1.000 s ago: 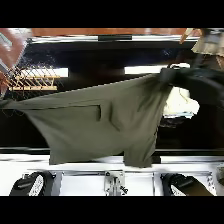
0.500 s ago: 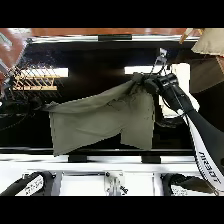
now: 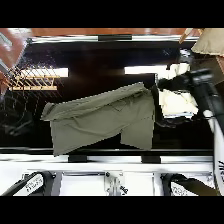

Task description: Fold the shirts.

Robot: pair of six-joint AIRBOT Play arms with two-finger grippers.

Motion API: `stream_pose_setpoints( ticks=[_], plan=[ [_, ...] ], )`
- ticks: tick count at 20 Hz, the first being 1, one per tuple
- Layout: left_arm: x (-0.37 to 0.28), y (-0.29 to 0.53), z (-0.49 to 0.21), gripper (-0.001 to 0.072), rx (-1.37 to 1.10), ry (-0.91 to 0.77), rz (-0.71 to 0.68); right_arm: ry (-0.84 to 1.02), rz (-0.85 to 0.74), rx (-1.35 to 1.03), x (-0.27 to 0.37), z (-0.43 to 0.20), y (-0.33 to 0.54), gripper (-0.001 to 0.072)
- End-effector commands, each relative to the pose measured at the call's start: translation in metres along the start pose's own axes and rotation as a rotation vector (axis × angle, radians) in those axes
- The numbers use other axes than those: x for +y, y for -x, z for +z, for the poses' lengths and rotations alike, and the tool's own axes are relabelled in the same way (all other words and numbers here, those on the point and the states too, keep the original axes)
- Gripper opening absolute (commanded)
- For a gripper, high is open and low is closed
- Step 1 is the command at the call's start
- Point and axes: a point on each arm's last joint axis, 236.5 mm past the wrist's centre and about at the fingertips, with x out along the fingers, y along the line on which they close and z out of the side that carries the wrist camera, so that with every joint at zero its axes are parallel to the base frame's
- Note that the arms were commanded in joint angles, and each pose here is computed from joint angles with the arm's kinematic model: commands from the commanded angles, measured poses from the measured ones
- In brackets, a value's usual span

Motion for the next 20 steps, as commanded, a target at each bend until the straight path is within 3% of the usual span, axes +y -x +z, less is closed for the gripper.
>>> stream_pose_setpoints(
  ticks=[1, 2, 6, 20],
  plan=[
    [0.003, -0.036, -0.067, 0.0687, 0.146, 0.064, -0.079, -0.034, 0.177, 0.216, -0.028, -0.052, 0.016, 0.0604],
    [0.005, -0.053, -0.085, 0.072, 0.189, 0.037, -0.096, -0.087, 0.233, 0.235, -0.029, -0.057, 0.016, 0.0631],
    [0.013, -0.086, -0.119, 0.072, 0.265, 0.053, -0.104, -0.139, 0.273, 0.299, -0.043, -0.08, 0.009, 0.0631],
    [0.02, -0.105, -0.108, 0.072, 0.261, 0.086, -0.1, -0.14, 0.278, 0.344, -0.043, -0.101, -0.024, 0.0631]
  ],
)
